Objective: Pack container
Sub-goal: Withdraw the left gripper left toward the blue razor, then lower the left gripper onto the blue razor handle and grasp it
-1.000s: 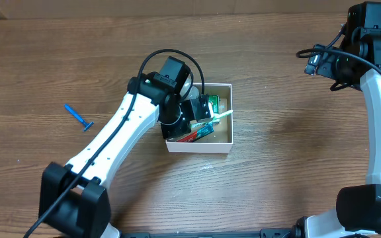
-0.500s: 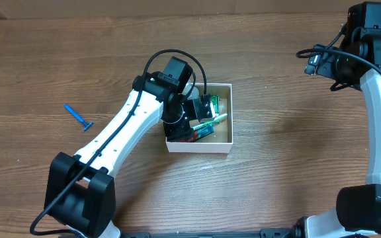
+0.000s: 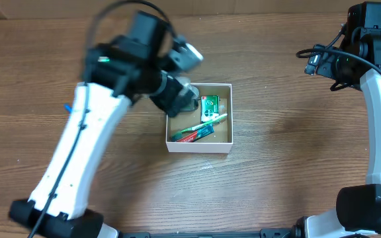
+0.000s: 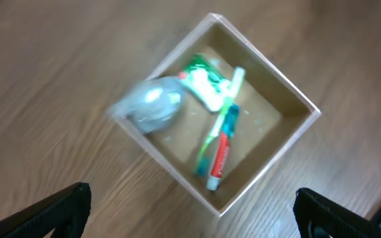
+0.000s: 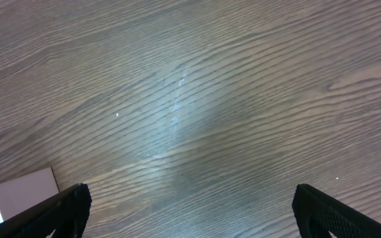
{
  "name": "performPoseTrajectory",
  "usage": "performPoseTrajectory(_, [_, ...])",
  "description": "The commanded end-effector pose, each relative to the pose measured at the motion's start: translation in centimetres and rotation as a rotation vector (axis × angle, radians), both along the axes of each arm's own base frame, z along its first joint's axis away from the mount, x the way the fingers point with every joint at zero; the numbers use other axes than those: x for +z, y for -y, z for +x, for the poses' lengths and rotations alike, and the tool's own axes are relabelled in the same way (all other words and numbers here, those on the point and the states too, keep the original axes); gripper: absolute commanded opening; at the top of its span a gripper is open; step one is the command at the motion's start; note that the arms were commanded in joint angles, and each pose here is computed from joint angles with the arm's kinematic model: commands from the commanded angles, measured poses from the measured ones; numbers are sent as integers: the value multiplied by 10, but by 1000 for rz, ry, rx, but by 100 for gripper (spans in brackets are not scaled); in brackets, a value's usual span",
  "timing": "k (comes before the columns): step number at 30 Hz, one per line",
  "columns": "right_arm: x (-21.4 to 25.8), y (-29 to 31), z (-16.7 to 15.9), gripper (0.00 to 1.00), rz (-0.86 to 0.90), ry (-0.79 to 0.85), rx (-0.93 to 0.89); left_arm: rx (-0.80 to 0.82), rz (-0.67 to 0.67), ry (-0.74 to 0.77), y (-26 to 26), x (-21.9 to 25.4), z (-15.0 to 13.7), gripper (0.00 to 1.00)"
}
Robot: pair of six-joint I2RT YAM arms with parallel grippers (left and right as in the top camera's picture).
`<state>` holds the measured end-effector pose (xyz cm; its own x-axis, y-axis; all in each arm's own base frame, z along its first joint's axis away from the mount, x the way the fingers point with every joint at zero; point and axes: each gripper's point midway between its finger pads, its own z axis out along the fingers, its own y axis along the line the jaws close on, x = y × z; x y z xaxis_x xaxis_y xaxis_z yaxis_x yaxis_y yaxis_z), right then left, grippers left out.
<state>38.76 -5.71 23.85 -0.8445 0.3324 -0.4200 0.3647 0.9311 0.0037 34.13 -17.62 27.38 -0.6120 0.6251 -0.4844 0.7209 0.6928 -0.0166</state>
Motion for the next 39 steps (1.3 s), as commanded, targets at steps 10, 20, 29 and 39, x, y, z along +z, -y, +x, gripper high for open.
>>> performPoseTrajectory(10, [16, 3, 1, 100, -11, 47, -7, 1541, 21, -232, -262, -63, 6, 100])
performPoseTrajectory(20, [16, 3, 1, 100, -11, 47, -7, 1634, -45, -299, -299, -149, -1, 100])
performPoseTrajectory(29, [16, 3, 1, 100, -11, 47, -7, 1585, -60, -231, -303, -169, 12, 100])
performPoseTrajectory(39, [16, 3, 1, 100, -11, 47, -7, 1562, -87, -180, -303, -198, 18, 100])
